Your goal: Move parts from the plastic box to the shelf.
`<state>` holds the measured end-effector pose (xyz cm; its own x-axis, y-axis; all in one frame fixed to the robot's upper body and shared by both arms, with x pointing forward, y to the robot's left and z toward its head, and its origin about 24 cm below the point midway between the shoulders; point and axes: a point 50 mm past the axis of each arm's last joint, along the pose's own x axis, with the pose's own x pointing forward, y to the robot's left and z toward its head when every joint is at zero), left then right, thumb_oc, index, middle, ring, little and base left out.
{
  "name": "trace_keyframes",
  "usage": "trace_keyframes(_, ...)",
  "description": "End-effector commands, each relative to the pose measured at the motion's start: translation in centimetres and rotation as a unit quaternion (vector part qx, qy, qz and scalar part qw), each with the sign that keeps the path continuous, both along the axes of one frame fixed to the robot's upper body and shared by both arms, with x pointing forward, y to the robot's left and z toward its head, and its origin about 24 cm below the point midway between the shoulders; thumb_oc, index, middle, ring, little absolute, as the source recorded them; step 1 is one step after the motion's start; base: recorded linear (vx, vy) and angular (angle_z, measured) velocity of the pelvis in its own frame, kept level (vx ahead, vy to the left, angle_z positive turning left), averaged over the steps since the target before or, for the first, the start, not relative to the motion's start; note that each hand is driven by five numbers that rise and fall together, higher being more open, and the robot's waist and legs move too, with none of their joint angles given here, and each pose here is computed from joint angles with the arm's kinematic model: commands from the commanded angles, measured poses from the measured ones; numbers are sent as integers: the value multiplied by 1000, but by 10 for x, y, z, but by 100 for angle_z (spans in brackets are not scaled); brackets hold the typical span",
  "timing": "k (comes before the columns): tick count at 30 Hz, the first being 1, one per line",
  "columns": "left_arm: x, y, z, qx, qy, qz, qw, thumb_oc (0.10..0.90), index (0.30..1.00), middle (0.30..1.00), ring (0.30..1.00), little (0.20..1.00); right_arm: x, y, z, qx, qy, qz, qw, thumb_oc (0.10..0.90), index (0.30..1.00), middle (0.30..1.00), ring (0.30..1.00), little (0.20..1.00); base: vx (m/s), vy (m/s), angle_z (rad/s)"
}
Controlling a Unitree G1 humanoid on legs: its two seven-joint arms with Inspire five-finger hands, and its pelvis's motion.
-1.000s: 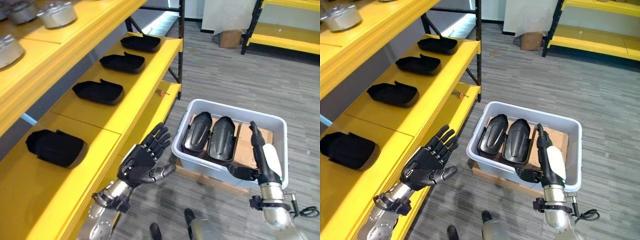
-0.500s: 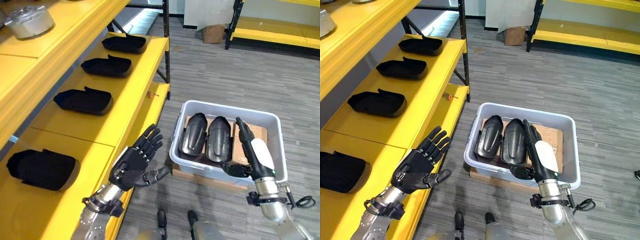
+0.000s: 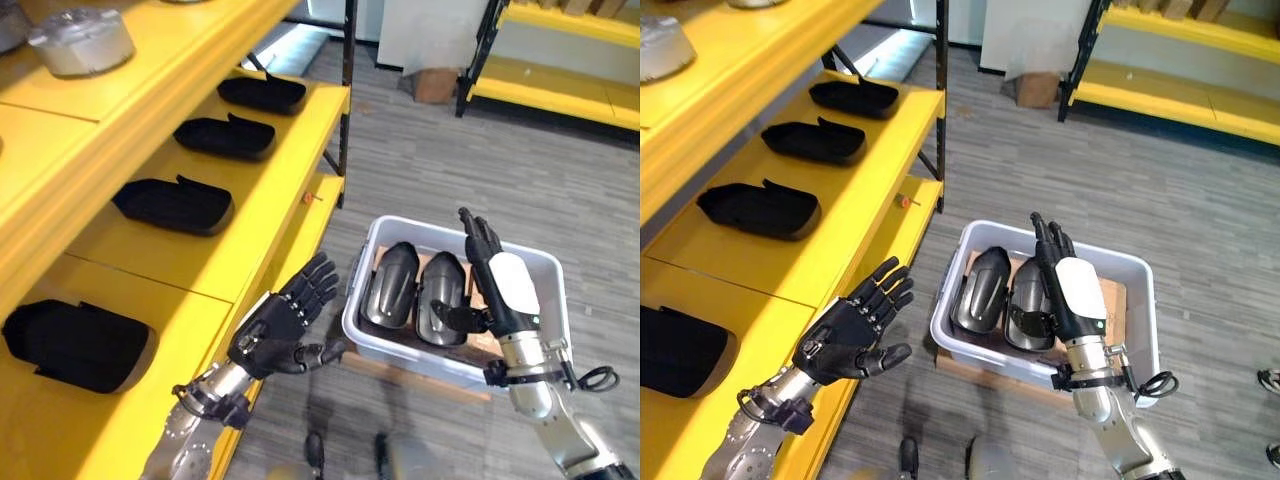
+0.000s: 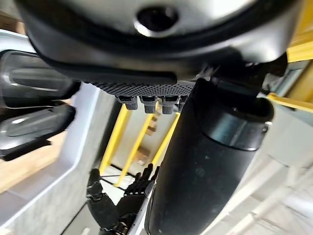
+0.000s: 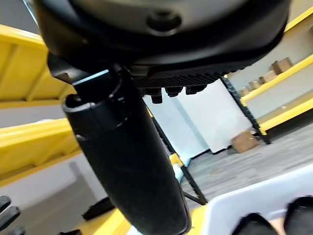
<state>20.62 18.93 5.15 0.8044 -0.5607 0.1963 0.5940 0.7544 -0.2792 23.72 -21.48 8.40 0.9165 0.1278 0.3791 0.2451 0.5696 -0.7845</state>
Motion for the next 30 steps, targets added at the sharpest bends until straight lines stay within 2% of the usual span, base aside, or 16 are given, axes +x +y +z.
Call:
trace_keyframes(1,2,0,35,-18,-102,22,994,900,1000,1000,1000,1000,18,10,37,21,-77,30,996,900,1000,1000,1000,1000,23,-257,-26)
trace_keyframes(5,1,2,35,-26,-97,55,993,900,1000,1000,1000,1000,18,14,33,11,-43,55,998,900,1000,1000,1000,1000,36,-214,-12)
trace_keyframes(8,0,3,31,-48,-73,52,995,900,1000,1000,1000,1000,16,12,27,-2,-13,53,999,900,1000,1000,1000,1000,26,-170,14)
trace_keyframes(14,-4,-2,30,-12,-95,14,995,900,1000,1000,1000,1000,18,7,26,-37,7,55,998,900,1000,1000,1000,1000,3,-95,1)
trace_keyframes(20,0,3,35,-28,-83,35,996,900,1000,1000,1000,1000,24,7,19,-81,43,63,994,900,1000,1000,1000,1000,44,-25,3)
trace_keyframes(30,8,-3,36,-66,-70,12,995,900,1000,1000,1000,1000,40,9,22,-156,19,44,987,900,1000,1000,1000,1000,-54,13,5)
